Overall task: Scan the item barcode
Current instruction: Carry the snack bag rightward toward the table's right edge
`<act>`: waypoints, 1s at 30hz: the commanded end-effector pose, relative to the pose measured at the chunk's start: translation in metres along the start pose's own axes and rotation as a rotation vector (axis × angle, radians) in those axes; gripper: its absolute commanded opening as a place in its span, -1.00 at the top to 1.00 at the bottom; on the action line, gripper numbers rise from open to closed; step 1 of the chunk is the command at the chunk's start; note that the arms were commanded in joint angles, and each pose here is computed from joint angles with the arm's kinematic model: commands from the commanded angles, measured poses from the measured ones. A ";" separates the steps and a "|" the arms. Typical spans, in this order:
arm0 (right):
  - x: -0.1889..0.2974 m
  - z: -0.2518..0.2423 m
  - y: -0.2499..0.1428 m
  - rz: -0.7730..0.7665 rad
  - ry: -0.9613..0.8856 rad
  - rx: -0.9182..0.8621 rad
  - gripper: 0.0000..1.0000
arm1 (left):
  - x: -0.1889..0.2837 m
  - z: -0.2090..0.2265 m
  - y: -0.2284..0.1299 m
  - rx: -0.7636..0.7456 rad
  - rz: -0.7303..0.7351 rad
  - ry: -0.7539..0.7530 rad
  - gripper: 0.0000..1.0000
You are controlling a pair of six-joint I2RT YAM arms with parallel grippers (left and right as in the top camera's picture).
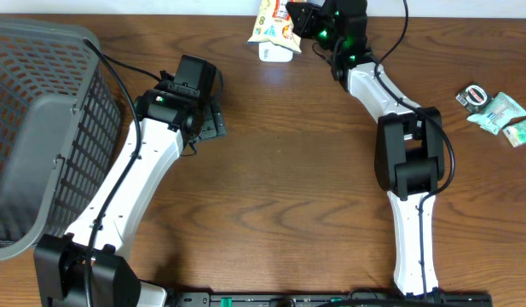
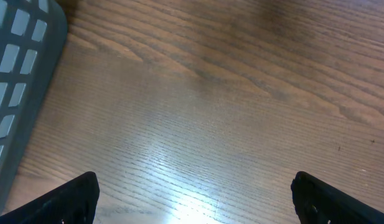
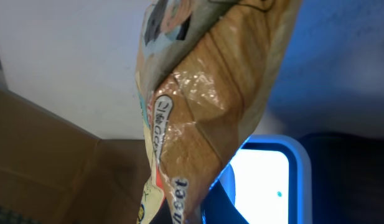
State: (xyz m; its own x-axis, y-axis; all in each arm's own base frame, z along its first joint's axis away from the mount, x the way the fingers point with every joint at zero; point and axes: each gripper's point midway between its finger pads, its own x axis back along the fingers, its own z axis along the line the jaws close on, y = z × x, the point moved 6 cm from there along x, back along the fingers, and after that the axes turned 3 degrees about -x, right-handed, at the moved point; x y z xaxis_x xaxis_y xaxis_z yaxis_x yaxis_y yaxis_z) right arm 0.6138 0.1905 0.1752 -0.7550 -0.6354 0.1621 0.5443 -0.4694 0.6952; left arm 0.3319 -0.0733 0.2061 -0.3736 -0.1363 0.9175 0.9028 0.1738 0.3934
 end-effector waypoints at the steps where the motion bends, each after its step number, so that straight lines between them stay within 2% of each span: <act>1: 0.005 0.014 0.027 -0.082 -0.001 0.059 0.98 | 0.004 0.003 0.002 -0.002 -0.014 0.012 -0.95; 6: 0.006 0.014 0.029 -0.084 0.008 0.085 0.98 | 0.004 0.003 0.002 -0.002 -0.014 0.012 -0.95; 12: 0.027 0.027 0.052 -0.047 0.222 0.111 0.98 | 0.004 0.003 0.002 -0.002 -0.014 0.012 -0.96; 17: 0.059 0.019 0.075 0.018 0.305 0.117 0.98 | 0.004 0.003 0.002 -0.002 -0.014 0.012 -0.96; 24: 0.097 -0.002 0.107 0.037 0.224 0.049 0.98 | 0.004 0.003 0.002 -0.002 -0.014 0.012 -0.95; 30: 0.147 -0.018 0.131 0.067 -0.009 0.083 0.98 | 0.004 0.003 0.002 -0.002 -0.014 0.012 -0.95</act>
State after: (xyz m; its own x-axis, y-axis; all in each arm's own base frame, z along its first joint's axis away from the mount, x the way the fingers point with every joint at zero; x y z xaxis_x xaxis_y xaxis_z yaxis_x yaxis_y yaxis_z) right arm 0.5948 0.0416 0.2214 -0.6692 -0.7051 0.2346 0.6738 -0.4425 0.5918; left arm 0.3317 -0.0732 0.2061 -0.3729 -0.1365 0.9178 0.9030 0.1740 0.3928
